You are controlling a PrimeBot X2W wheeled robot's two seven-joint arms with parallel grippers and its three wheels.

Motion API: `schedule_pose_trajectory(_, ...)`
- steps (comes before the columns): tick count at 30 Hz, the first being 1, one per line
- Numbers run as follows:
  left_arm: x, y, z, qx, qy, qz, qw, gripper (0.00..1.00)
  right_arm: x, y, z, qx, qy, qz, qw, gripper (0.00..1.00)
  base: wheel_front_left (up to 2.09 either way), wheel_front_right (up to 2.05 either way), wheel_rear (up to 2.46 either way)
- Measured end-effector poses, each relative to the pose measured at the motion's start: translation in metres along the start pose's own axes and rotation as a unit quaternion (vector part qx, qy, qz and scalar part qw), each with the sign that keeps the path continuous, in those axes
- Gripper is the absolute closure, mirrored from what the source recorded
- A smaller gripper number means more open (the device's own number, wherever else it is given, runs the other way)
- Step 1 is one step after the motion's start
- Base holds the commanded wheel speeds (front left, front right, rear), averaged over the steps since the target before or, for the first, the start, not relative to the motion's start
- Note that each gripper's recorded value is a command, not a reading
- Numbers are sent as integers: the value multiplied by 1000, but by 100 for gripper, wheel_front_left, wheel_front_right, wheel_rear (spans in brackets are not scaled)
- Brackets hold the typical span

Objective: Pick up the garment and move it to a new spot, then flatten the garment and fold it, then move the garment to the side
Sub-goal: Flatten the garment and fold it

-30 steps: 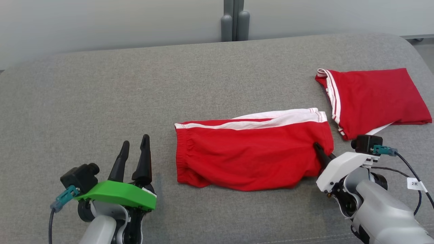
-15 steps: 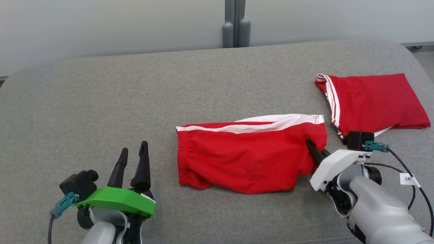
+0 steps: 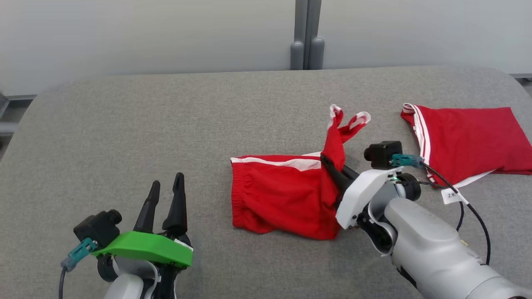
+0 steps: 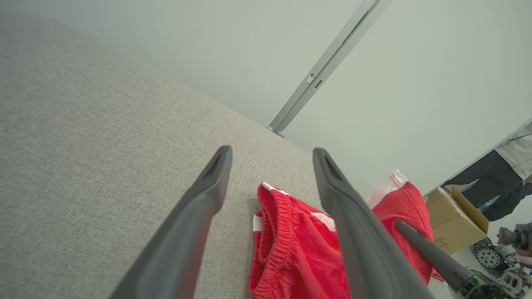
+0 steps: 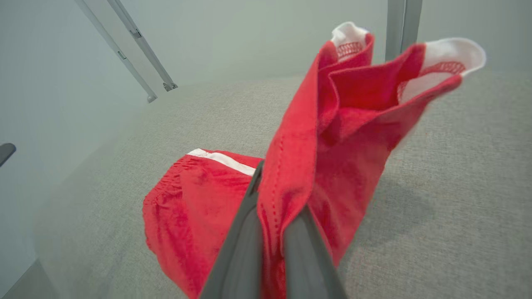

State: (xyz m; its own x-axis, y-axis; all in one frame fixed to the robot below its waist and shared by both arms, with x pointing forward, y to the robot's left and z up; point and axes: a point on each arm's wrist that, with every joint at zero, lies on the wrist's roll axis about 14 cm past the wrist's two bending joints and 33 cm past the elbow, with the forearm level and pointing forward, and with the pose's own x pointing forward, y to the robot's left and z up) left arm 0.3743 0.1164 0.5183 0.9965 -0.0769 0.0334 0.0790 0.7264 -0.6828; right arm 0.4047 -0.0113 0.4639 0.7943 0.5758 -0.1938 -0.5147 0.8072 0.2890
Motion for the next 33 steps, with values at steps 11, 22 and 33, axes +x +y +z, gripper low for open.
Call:
schedule_pose_trajectory(11,-20,11,10,-2,-18,22,1000,0,15,54,-17,-21,47,73,996,100,0,0,0)
schedule_pose_trajectory(22,-35,24,22,-3,-39,45,998,0,20,77,-44,-40,112,101,988,92,0,0,0)
schedule_pose_trajectory(33,-42,27,26,-5,-47,51,998,0,26,82,-37,-63,113,110,985,0,0,0,0)
